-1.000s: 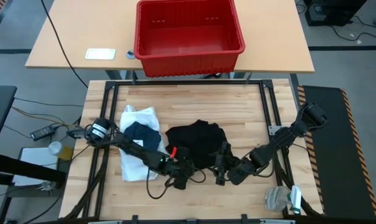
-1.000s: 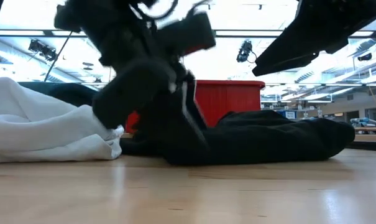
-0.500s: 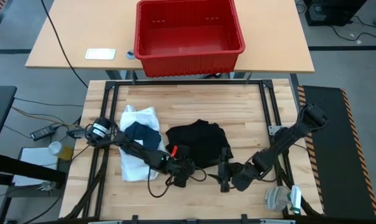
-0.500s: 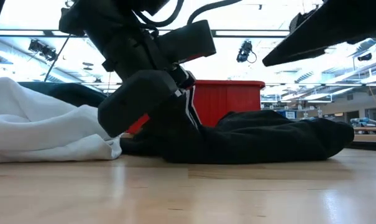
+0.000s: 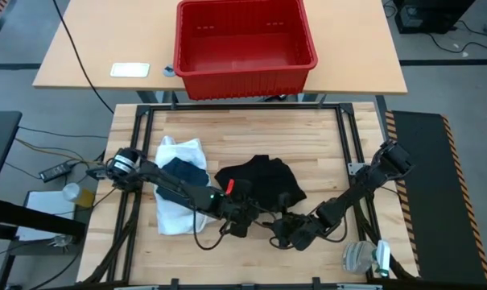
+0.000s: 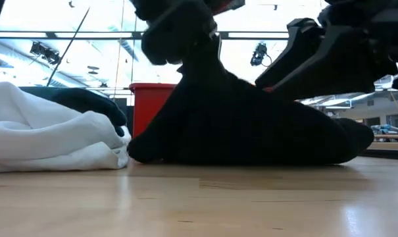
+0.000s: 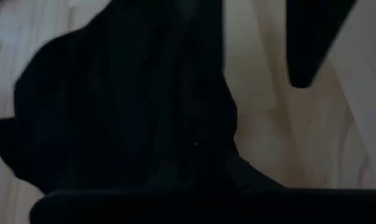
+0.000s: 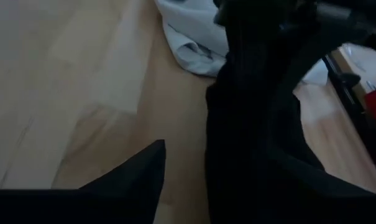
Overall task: Fold laundry
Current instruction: Stack the folded black shirt on top of the folded dark blue underwear
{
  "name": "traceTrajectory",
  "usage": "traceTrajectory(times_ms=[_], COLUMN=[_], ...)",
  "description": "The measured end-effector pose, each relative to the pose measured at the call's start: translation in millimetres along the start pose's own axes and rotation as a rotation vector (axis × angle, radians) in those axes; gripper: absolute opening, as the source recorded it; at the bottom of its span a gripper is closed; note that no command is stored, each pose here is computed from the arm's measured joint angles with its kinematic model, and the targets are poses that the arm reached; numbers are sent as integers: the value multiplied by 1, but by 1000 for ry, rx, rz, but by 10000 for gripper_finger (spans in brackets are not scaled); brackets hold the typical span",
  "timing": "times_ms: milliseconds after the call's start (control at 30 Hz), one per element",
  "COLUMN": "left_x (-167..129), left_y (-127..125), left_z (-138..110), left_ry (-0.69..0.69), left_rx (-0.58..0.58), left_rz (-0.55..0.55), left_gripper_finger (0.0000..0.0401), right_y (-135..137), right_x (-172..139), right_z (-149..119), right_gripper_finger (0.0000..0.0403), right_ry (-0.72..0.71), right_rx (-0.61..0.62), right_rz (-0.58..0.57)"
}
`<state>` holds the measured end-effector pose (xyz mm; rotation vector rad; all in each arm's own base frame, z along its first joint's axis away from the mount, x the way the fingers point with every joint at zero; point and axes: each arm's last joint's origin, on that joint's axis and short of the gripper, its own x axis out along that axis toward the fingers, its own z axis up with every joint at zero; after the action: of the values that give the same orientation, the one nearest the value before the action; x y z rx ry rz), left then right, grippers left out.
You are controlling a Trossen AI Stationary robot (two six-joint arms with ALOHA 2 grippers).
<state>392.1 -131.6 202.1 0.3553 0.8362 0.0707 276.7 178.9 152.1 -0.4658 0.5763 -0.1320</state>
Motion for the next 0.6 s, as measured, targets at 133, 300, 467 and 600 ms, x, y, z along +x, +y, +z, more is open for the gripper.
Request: traceTrajectory(times_ms=[133,300,467,600], left_x=[-3,-5,-5,-5], left_y=[1,0,0,0], left_z=[4,3,2,1], left_ry=[-13,-4,4,12], left_rx=[-3,-5,-15,-35], left_rz=[-6,-11,-11,-11], left_gripper_finger=[24,24,25,25], right_y=[-7,-11,-11,-14], right_x=[0,0,-3,-5], right_z=[11,22,37,40], right_gripper_finger=[280,345,363,361], right_ry=[23,73,42,81], right_rx=[-2,-72,-16,-47], right_rz=[22,86,118,77])
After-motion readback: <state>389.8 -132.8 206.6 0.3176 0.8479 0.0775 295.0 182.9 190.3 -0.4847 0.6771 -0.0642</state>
